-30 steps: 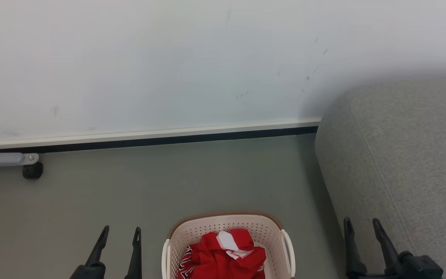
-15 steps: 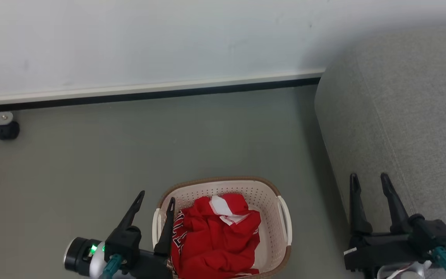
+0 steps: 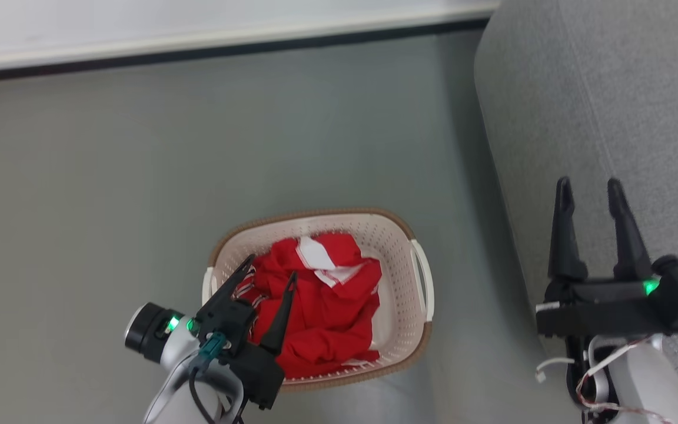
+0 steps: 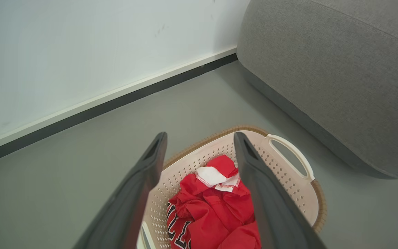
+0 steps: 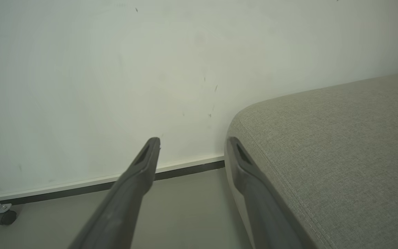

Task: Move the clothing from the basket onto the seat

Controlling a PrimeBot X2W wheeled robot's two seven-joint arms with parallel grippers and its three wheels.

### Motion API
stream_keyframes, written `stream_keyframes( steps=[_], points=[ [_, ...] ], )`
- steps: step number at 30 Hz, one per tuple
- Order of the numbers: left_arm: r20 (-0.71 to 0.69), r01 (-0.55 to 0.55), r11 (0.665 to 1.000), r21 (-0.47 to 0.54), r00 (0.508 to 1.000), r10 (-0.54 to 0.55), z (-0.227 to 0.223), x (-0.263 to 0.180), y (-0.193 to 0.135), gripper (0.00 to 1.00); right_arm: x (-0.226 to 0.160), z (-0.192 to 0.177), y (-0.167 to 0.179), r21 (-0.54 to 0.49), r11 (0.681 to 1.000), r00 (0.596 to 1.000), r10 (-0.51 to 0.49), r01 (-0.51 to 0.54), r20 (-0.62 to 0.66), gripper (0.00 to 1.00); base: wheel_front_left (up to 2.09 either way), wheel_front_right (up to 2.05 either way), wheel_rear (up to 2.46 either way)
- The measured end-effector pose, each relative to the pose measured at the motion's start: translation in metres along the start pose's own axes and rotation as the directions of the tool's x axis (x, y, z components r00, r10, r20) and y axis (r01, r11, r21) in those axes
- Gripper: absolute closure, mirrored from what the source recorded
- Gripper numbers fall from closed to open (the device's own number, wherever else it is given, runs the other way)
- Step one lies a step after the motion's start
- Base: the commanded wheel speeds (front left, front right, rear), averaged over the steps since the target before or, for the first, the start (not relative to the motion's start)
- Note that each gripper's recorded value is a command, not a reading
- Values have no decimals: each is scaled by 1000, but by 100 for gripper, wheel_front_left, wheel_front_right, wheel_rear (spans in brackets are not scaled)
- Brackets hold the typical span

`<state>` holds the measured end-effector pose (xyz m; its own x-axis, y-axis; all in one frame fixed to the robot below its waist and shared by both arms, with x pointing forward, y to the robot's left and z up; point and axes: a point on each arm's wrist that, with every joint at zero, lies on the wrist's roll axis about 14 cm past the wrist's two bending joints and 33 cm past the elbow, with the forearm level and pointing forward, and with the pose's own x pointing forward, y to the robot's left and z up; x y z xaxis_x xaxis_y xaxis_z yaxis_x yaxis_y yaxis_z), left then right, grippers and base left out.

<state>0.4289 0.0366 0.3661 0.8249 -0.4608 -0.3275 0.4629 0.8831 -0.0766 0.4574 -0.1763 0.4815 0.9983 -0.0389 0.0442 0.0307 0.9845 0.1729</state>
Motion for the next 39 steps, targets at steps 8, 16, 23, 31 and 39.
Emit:
stream_keyframes(
  steps=[8, 16, 23, 31, 39],
  points=[
    [-116, 94, 996, -6, 989, -94, -40, 33, -14, 0, 34, -5, -7, -10, 1000, 1000, -6, 7, 28, 0, 0, 0, 0],
    [-209, 227, 974, 10, 953, -220, -79, 63, -40, 0, 66, -11, -11, -20, 1000, 998, -1, 2, 60, 0, 0, 0, 0],
    [-273, 304, 952, 16, 918, -289, -109, 91, -53, 0, 87, -27, -23, -41, 999, 998, -18, 20, 58, 0, 0, 0, 0],
    [-340, 356, 934, 3, 879, -334, -147, 112, -61, 0, 106, -50, -32, -53, 998, 999, -29, 32, 44, 0, 0, 0, 0],
    [-393, 390, 920, -36, 841, -372, -187, 122, -72, 0, 112, -79, -46, -83, 995, 999, -48, 47, -4, 0, 0, 0, 0]
  ],
)
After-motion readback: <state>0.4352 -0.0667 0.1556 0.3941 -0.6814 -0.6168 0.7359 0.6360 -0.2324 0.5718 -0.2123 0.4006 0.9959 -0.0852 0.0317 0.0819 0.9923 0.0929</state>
